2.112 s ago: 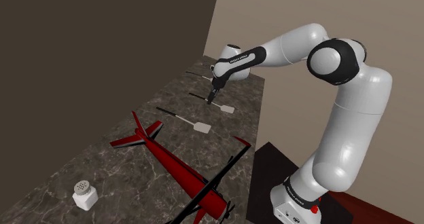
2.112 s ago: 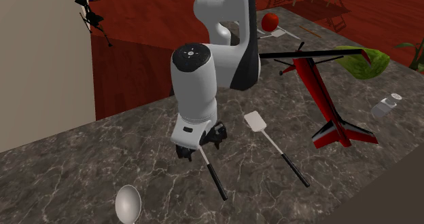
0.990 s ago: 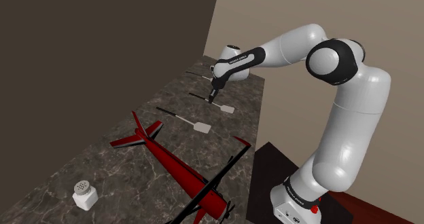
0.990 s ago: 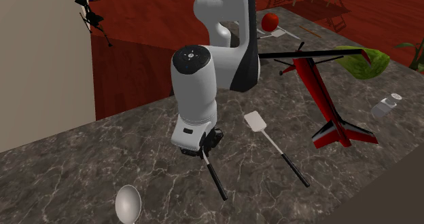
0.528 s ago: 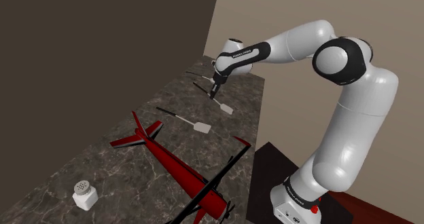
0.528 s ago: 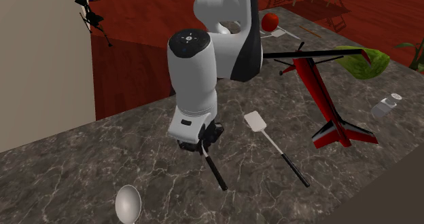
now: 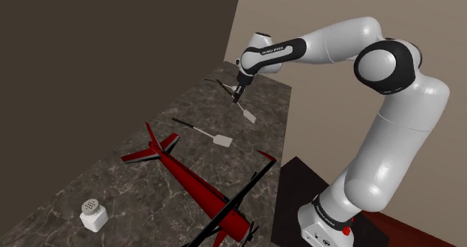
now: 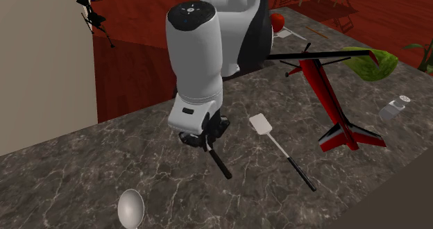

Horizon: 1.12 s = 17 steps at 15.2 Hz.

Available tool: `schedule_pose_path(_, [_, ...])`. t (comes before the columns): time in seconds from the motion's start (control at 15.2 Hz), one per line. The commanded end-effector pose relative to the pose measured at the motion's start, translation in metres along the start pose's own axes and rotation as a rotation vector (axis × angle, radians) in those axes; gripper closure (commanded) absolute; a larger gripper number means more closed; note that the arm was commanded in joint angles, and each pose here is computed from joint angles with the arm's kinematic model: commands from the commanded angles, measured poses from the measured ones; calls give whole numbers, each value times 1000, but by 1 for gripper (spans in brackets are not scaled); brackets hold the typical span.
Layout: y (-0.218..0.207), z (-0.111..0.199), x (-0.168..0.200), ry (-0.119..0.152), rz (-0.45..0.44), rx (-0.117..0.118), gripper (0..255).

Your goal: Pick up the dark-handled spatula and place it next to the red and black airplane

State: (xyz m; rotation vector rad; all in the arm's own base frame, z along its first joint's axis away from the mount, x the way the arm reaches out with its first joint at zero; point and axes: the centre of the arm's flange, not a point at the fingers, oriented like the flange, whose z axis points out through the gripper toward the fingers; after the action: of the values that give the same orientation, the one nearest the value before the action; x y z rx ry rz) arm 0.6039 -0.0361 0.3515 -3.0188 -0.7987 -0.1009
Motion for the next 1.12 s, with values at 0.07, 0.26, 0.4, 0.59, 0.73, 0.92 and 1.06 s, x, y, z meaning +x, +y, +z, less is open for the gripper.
schedule_pose_path(0.07, [1,-15,1,0,0,0,255])
schedule_pose_path(0.26, [1,-31,2,0,0,0,255])
schedule_pose_path(0.4, [1,-42,3,0,0,0,255])
schedule_pose_path(0.59, [1,-57,4,0,0,0,255])
schedule_pose_path(0.73, [1,-68,4,0,0,0,255])
schedule_pose_path(0.92, [1,-84,5,0,0,0,255])
schedule_pose_path(1.06, [1,-94,6,0,0,0,255])
